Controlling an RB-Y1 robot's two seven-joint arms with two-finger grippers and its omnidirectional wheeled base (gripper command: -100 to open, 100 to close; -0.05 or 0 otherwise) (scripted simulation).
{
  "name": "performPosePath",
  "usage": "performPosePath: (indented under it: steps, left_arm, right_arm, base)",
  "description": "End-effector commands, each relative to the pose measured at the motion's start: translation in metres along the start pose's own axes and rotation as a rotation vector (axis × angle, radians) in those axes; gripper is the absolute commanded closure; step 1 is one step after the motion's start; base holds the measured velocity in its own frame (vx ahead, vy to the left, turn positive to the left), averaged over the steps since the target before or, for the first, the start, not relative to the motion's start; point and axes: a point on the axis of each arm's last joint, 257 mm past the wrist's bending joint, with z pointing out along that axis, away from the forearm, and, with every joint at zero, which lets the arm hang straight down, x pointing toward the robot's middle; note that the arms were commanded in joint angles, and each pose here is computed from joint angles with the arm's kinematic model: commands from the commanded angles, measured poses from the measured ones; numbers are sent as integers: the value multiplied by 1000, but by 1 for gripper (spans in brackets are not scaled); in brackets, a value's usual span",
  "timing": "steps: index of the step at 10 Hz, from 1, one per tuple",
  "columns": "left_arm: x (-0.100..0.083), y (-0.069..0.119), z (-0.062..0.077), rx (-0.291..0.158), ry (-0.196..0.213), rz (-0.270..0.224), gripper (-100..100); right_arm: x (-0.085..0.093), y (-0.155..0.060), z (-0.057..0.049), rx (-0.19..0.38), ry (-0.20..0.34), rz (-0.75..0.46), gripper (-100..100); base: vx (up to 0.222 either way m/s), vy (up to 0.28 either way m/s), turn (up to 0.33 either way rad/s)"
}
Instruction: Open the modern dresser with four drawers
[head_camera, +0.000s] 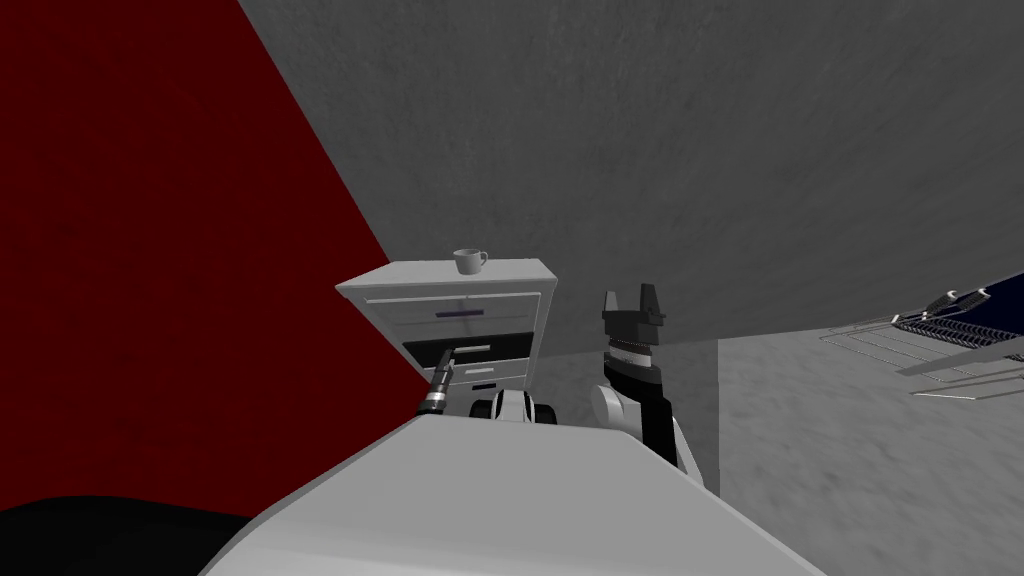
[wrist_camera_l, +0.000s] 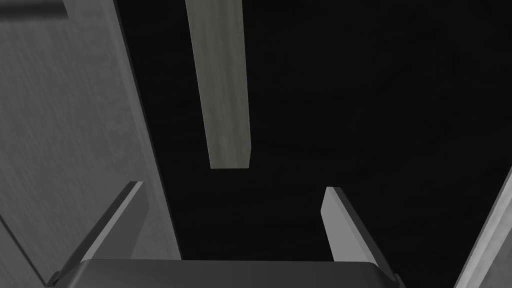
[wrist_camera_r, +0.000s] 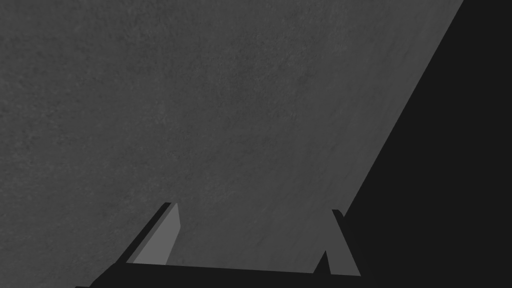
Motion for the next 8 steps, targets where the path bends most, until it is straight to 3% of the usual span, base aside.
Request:
performPosePath:
  steps: [1, 4, 7, 8]
  left_arm:
    - [15, -2, 2, -1, -19, -46, -100]
    - [33, -3, 3, -1, -41, -99, -100]
    - [28, -9, 15, -1, -38, -91, -100]
    - [29, -8, 12, 1, -38, -90, -100]
  right_arm:
    - [0, 0, 0, 0, 0, 0, 0]
    - [0, 0, 0, 0, 0, 0, 0]
    - [0, 0, 0, 0, 0, 0, 0]
    - [0, 0, 0, 0, 0, 0, 0]
  base:
    - [-6, -9, 1]
    - [0, 0, 0]
    - [41, 1, -5]
    - [33, -2, -1]
